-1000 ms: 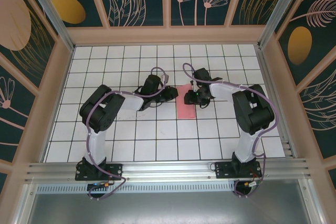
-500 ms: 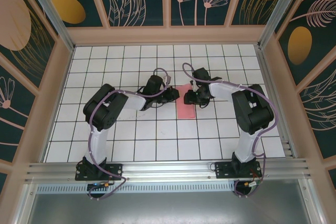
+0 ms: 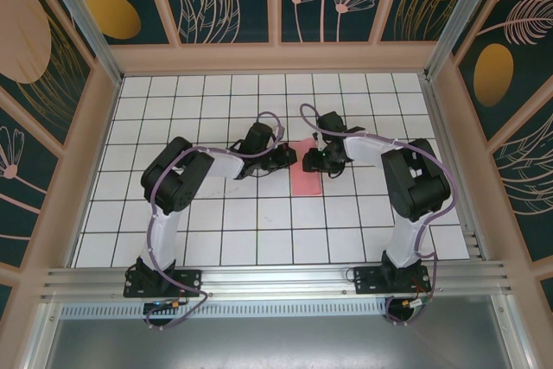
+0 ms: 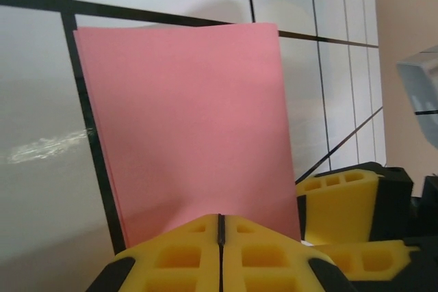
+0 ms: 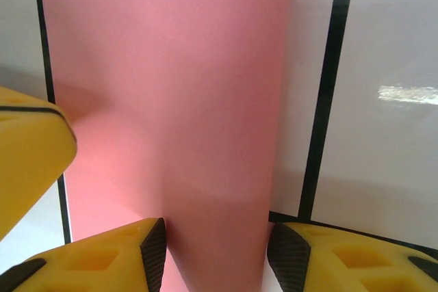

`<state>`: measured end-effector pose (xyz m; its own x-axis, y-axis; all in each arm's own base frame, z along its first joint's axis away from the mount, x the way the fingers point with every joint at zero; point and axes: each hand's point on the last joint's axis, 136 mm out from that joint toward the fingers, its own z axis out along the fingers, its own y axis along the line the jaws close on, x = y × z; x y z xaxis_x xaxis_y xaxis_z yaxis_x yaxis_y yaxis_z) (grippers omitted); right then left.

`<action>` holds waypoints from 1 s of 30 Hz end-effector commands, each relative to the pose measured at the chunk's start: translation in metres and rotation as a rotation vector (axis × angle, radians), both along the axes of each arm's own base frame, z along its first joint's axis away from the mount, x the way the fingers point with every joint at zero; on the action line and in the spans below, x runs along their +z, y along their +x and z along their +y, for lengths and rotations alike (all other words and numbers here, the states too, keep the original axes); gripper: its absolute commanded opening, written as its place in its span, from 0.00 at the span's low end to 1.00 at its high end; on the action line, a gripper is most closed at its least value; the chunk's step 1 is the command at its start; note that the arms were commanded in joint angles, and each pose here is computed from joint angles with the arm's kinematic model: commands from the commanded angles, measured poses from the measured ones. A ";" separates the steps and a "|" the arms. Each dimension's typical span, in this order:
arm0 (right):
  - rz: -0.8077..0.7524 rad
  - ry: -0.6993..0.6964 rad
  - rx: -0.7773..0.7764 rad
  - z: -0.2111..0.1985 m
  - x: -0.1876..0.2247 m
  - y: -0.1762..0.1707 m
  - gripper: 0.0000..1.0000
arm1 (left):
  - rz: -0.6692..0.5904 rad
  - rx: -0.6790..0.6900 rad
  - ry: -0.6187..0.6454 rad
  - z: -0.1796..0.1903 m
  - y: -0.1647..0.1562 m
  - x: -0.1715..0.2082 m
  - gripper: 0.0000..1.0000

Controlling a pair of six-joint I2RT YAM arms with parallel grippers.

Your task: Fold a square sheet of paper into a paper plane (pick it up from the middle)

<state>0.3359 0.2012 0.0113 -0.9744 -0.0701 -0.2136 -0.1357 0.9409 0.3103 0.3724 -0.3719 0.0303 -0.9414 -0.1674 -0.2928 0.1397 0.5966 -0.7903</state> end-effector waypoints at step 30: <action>-0.188 0.109 -0.190 -0.015 0.055 0.031 0.48 | 0.158 0.060 0.318 0.032 -0.011 -0.068 0.02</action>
